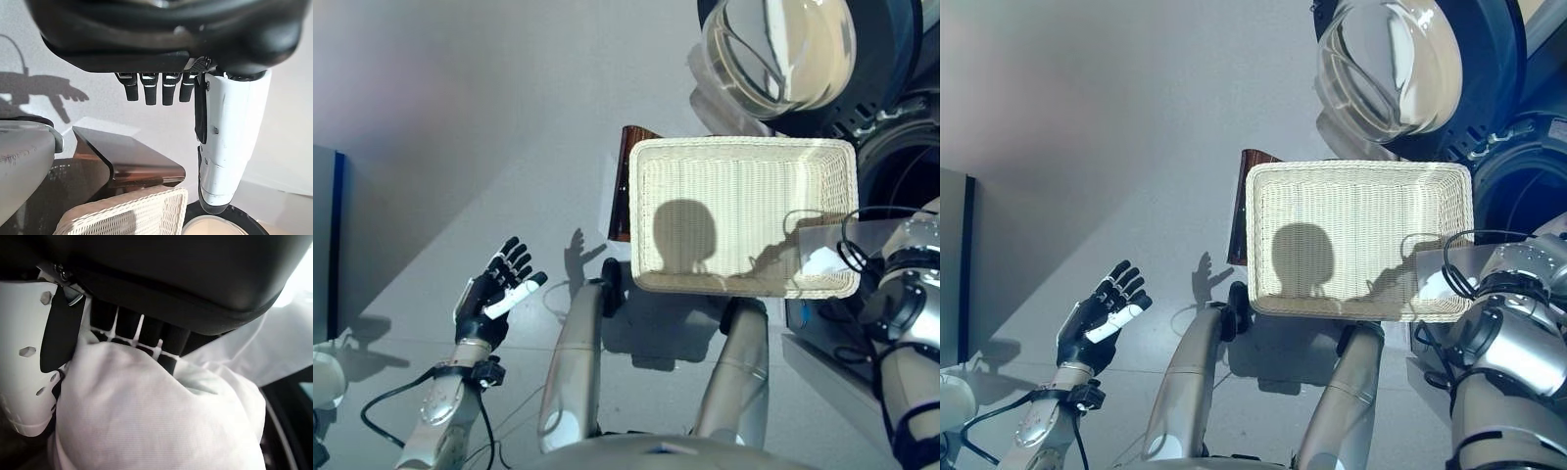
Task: Pick up the clothes and place them into the washing machine
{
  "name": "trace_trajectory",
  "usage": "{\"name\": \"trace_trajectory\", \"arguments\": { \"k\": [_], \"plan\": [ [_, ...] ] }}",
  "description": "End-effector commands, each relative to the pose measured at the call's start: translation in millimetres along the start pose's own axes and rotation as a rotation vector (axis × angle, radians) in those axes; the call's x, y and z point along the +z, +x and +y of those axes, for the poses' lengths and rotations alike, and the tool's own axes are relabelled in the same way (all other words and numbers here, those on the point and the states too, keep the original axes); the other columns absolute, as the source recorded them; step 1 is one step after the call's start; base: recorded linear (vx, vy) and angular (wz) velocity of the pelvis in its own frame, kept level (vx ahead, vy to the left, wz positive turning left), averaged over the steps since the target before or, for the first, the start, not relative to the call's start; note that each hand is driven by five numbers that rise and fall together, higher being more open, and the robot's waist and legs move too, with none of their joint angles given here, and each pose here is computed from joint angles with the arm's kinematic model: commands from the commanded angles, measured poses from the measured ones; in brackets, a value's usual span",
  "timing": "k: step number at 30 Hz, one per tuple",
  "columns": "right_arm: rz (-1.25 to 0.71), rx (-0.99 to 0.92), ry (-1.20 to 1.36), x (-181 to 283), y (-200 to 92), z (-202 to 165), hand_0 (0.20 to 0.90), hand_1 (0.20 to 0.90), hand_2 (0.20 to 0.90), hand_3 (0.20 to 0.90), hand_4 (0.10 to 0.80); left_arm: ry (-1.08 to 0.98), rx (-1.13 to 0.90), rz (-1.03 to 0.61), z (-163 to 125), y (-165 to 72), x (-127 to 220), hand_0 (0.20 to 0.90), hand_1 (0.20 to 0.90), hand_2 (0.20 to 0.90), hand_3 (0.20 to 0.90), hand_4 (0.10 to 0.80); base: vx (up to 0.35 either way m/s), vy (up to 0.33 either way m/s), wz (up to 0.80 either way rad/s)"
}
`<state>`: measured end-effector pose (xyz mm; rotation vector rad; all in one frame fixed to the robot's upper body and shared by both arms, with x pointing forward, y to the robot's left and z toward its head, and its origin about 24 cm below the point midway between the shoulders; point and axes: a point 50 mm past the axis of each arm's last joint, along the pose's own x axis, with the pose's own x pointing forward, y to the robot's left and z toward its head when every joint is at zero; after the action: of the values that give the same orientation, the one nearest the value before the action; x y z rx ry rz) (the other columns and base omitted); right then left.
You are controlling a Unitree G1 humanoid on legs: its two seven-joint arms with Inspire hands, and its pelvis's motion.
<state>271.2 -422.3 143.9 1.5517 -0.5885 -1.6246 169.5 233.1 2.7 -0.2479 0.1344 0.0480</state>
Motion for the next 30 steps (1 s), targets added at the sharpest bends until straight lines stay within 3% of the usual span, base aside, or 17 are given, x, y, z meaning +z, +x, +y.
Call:
{"name": "trace_trajectory", "arguments": {
  "k": [1, 17, 30],
  "plan": [
    [-0.205, 0.204, 0.072, 37, -6, 36, 0.9, 0.9, 0.9, 0.9, 0.8, 0.019, 0.008, -0.106, 7, -5, 24, 0.9, 0.9, 0.9, 0.9, 0.8, -0.004, 0.009, -0.09],
    [-0.149, 0.16, -0.147, 13, 1, 13, 0.9, 0.9, 0.9, 0.9, 0.8, 0.042, 0.011, -0.075, 11, -7, 21, 0.9, 0.9, 0.9, 0.9, 0.8, 0.009, 0.001, -0.01],
    [-0.104, 0.595, -0.993, -70, -33, -61, 0.9, 0.9, 0.9, 0.9, 0.8, 0.052, 0.033, -0.086, 14, -14, 18, 0.9, 0.9, 0.9, 0.9, 0.8, -0.011, 0.009, -0.07]
  ]
}}
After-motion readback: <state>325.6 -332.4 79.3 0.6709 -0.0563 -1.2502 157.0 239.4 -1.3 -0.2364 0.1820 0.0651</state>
